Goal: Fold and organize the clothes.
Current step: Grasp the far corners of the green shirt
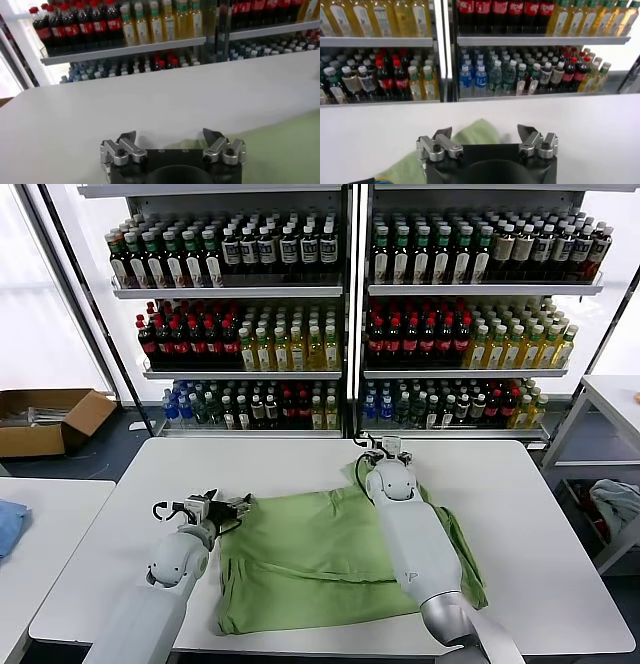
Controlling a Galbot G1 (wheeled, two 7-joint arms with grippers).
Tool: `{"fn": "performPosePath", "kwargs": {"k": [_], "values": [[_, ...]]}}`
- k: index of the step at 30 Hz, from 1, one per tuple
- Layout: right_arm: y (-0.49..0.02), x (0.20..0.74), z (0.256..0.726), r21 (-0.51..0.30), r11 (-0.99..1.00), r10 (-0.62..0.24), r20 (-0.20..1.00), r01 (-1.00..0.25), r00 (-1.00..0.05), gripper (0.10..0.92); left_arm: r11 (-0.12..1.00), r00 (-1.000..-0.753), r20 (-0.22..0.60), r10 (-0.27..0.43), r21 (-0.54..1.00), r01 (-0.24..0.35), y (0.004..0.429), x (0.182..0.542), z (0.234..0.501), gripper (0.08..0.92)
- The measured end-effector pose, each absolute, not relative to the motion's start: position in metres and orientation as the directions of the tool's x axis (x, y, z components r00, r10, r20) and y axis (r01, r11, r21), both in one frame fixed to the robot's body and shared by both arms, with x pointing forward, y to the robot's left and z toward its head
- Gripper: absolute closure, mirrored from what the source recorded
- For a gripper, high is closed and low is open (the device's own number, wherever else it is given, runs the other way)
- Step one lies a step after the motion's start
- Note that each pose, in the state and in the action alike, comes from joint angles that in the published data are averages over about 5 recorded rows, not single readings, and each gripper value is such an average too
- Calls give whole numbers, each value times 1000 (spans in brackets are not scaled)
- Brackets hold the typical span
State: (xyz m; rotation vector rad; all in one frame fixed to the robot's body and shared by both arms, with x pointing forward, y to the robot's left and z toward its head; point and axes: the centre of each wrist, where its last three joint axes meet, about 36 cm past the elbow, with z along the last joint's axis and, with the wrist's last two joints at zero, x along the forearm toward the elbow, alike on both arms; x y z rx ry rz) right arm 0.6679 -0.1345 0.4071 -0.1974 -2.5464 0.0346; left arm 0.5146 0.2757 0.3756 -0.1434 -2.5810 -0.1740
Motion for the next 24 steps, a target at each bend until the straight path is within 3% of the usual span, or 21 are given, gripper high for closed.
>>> {"fn": "performPosePath", "kwargs": {"k": [4,24], "values": [[-136,664,402,-67,989,149,560,134,-815,271,986,-842,536,70,92,140,275,510,373,336],[-128,640,383,-72,990,141,582,122,-801,832,988,-824,559,93,54,148,269,481,358,892]]}}
